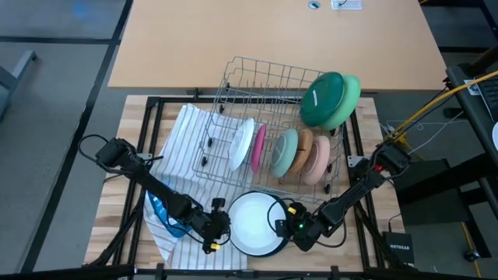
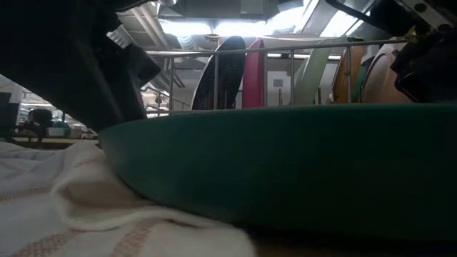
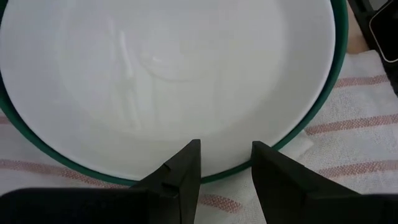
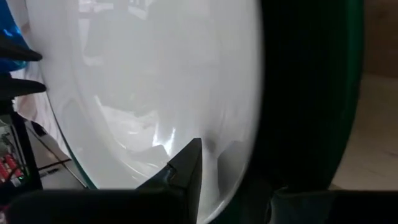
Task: Sort dishes
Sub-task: Put the white plate in the dish rack
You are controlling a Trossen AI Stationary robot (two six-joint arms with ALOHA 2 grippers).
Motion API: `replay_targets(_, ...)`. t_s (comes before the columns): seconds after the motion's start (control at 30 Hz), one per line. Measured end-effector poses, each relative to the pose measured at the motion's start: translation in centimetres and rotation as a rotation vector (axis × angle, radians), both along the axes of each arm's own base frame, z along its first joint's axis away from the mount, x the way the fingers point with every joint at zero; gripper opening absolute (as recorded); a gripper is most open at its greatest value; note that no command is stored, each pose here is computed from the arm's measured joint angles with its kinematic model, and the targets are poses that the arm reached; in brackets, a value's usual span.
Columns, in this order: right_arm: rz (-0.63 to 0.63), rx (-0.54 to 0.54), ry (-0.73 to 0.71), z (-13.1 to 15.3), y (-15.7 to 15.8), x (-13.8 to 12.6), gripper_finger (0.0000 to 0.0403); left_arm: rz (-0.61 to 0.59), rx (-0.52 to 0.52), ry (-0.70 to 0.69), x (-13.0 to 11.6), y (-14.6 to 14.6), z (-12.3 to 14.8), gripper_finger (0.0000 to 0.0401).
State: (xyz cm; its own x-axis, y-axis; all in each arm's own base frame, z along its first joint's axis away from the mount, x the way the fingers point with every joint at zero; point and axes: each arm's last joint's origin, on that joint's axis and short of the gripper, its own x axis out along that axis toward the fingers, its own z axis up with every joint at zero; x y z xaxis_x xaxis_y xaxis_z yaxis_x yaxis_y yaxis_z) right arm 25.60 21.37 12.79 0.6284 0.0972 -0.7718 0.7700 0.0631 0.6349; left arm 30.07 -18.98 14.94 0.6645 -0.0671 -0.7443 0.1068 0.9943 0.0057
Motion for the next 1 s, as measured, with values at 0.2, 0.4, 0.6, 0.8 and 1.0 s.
replay_targets(0.2,-0.028,-0.025,-0.039,0.0,0.0,0.2,0.0081,0.014,0.009,-0.011,0.1,0.1,0.0,0.0127)
replay_targets(0.4,-0.034,-0.085,-0.075,0.0,-0.2,0.3,0.0026,0.031,0.025,-0.016,0.1,0.2,-0.2,0.0127)
replay_targets(0.6,-0.027,-0.089,-0.079,0.1,-0.1,0.3,0.0027,0.021,0.009,-0.033,0.3,0.1,0.0,0.0127)
replay_targets(0.8,-0.012,-0.102,-0.095,0.2,-0.1,0.4,0.0016,0.019,-0.008,-0.053,0.1,0.1,0.8,0.0127)
replay_targets(1.0,0.011,-0.139,-0.123,0.3,0.0,0.5,0.0016,0.015,-0.054,-0.115,-0.4,0.2,3.4,0.0127)
